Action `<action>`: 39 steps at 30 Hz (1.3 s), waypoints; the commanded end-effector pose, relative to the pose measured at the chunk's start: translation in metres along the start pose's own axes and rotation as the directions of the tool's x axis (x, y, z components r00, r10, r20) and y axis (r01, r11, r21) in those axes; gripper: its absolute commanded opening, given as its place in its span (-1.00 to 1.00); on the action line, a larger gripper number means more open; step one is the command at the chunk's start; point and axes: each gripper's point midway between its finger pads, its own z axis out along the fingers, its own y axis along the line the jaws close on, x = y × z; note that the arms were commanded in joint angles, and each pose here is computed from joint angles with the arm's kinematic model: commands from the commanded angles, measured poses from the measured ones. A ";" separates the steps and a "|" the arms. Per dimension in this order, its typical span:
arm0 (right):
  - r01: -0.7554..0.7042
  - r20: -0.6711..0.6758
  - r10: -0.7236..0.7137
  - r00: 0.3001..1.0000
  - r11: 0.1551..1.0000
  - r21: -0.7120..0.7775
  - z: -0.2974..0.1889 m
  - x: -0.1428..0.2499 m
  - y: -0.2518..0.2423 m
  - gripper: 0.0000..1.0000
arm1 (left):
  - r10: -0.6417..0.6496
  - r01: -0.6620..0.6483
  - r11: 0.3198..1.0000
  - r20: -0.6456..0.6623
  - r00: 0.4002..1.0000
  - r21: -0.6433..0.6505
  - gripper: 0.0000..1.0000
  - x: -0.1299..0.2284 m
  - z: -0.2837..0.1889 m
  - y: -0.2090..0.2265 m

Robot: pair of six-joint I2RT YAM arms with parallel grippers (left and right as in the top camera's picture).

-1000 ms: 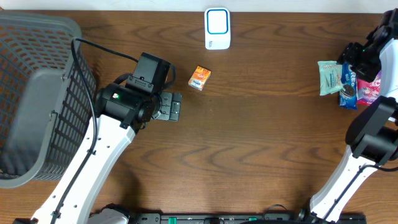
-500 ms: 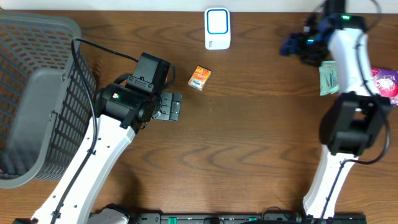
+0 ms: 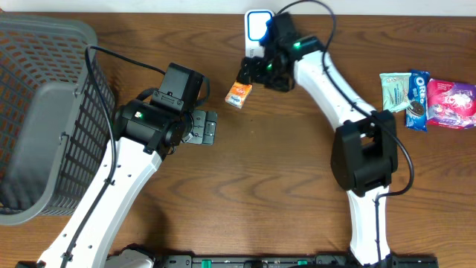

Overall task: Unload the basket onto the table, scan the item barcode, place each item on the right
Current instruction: 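Move the right gripper left and grasp the orange tissue box, then lift the tissue box and hold it in front of the scanner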

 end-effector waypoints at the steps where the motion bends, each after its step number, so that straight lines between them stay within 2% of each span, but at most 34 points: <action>1: -0.160 0.009 0.160 0.987 0.986 0.038 0.019 0.012 -0.009 0.67 | -0.013 0.013 1.000 -0.005 1.000 -0.011 0.96 0.001 0.001 0.002; 5: -0.162 0.022 0.161 0.987 0.986 0.037 0.038 0.021 -0.014 0.58 | -0.013 0.013 1.000 -0.005 1.000 -0.011 0.96 0.001 0.001 0.002; 8: -0.251 0.033 0.249 0.968 0.966 0.059 0.052 0.031 -0.029 0.32 | -0.013 0.013 1.000 -0.005 1.000 -0.011 0.96 0.001 0.001 0.002; 10: -0.270 0.047 0.269 0.962 0.962 0.041 0.062 0.034 -0.034 0.22 | -0.013 0.013 1.000 -0.005 1.000 -0.011 0.96 0.001 0.001 0.002; 15: -0.255 0.067 0.255 0.965 0.967 0.000 0.080 0.042 -0.041 0.22 | -0.013 0.013 1.000 -0.005 1.000 -0.011 0.95 0.001 0.001 0.002; 17: -0.255 0.067 0.254 0.965 0.967 -0.001 0.083 0.045 -0.045 0.14 | -0.013 0.013 1.000 -0.005 1.000 -0.011 0.96 0.001 0.001 0.002; 22: -0.253 -0.011 0.253 0.967 0.965 -0.074 0.083 0.054 -0.031 -0.98 | -0.013 0.013 1.000 -0.005 1.000 -0.011 0.96 0.001 0.001 0.002; 24: -0.252 -0.044 0.249 0.968 0.961 -0.115 0.081 0.056 -0.025 -0.98 | -0.013 0.013 1.000 -0.005 1.000 -0.011 0.96 0.001 0.001 0.002; 28: -0.162 -0.143 0.122 0.982 0.936 -0.312 0.067 0.060 0.002 -0.98 | -0.013 0.013 1.000 -0.005 1.000 -0.011 0.96 0.001 0.001 0.002; 31: -0.046 -0.190 -0.065 0.980 0.849 -0.526 0.044 0.070 0.026 -0.98 | -0.013 0.013 1.000 -0.005 1.000 -0.011 0.96 0.001 0.001 0.002; 33: 0.071 -0.152 -0.273 0.950 0.662 -0.746 0.009 0.083 0.047 -0.98 | -0.013 0.013 1.000 -0.005 1.000 -0.011 0.96 0.001 0.001 0.002; 34: 0.094 -0.129 -0.318 0.939 0.599 -0.795 -0.002 0.086 0.050 -0.98 | -0.013 0.013 1.000 -0.005 1.000 -0.011 0.96 0.001 0.001 0.002; 35: 0.125 -0.079 -0.380 0.921 0.483 -0.867 -0.021 0.090 0.055 -0.98 | -0.013 0.013 1.000 -0.005 1.000 -0.011 0.96 0.001 0.001 0.002; 36: 0.133 -0.056 -0.396 0.916 0.435 -0.891 -0.029 0.090 0.054 -0.98 | -0.013 0.013 1.000 -0.005 1.000 -0.011 0.96 0.001 0.001 0.002; 39: 0.134 -0.053 -0.387 0.920 0.439 -0.888 -0.030 0.086 0.051 -0.98 | -0.013 0.013 1.000 -0.005 1.000 -0.011 0.95 0.001 0.001 0.002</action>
